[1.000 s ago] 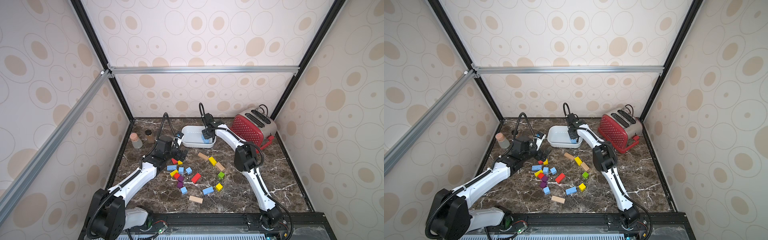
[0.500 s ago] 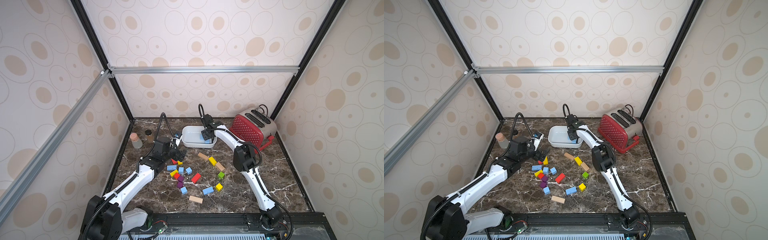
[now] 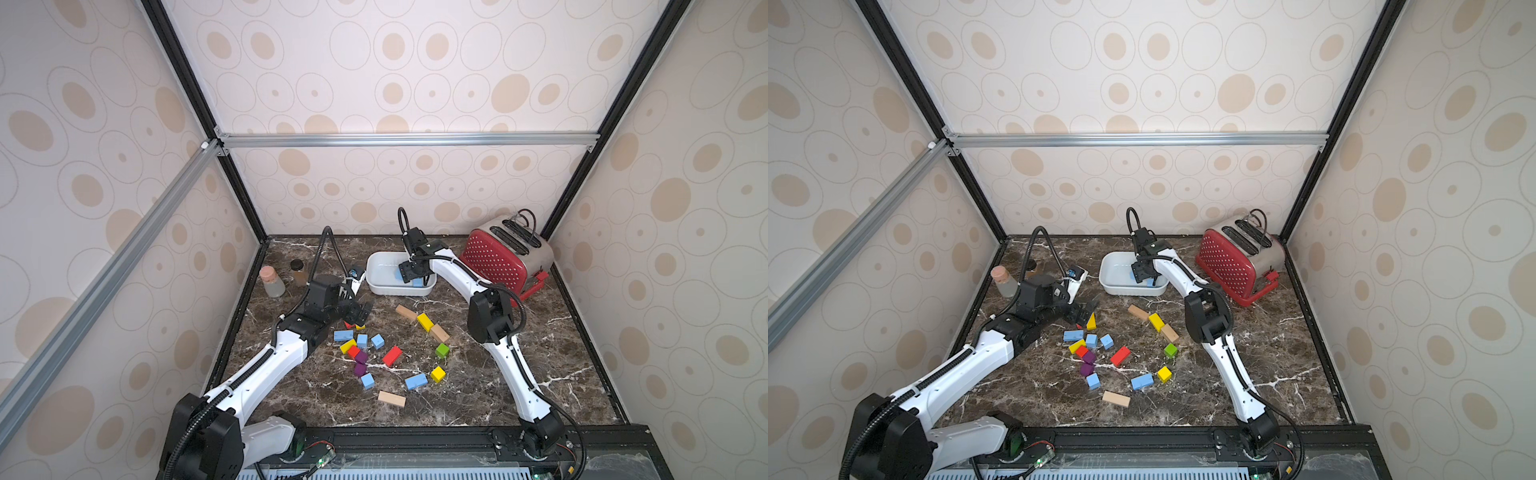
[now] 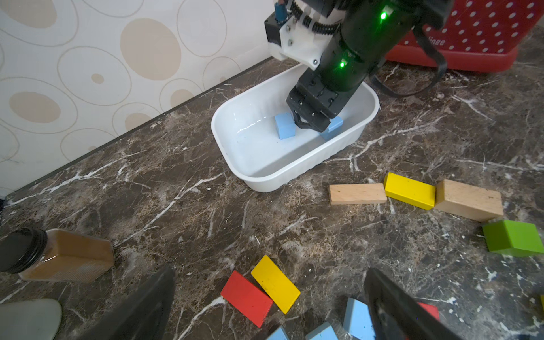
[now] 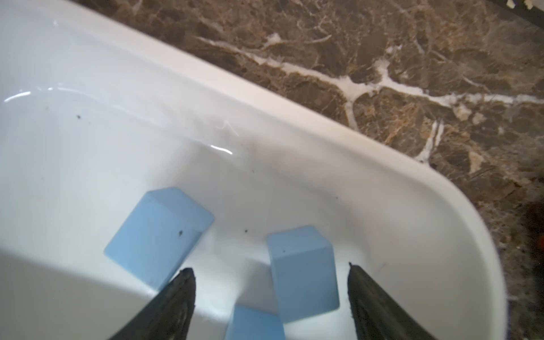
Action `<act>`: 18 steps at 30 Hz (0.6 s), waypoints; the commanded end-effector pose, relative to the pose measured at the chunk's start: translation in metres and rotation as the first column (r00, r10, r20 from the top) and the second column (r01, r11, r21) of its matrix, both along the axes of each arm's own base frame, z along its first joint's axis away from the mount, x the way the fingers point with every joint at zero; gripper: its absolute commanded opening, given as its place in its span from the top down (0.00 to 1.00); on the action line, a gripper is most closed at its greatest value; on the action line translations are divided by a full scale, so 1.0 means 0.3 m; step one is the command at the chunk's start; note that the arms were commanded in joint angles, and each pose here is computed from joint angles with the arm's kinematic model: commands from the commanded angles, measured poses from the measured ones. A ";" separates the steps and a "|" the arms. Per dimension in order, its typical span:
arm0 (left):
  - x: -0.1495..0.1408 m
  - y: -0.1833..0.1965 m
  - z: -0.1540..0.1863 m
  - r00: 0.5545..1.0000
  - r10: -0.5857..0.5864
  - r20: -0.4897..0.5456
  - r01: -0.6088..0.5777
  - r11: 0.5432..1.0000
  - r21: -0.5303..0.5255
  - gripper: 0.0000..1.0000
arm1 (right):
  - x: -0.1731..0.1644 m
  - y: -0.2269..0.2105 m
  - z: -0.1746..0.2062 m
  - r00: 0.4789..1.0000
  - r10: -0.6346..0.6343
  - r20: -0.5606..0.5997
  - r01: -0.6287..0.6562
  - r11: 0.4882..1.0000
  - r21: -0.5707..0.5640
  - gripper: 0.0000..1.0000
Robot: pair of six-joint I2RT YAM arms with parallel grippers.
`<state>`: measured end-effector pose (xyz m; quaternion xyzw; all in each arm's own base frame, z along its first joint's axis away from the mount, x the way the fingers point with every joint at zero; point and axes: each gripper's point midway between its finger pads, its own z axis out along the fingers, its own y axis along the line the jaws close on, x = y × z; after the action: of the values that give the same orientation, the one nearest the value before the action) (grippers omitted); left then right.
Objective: Pick out the blue building blocks
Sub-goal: Place the building block in the storage box.
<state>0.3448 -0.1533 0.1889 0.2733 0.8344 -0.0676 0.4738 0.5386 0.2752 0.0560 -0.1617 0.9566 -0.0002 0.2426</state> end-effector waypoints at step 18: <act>-0.051 0.007 0.255 0.988 -0.096 0.121 0.089 0.994 0.059 0.01 | -0.185 -0.002 0.508 0.992 0.066 0.111 -0.084 0.982 0.167 0.00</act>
<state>0.3356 -0.1535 0.2445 0.3111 0.8041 -0.0566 0.5035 0.5001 0.2755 0.1904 -0.1622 0.9345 0.0760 0.3075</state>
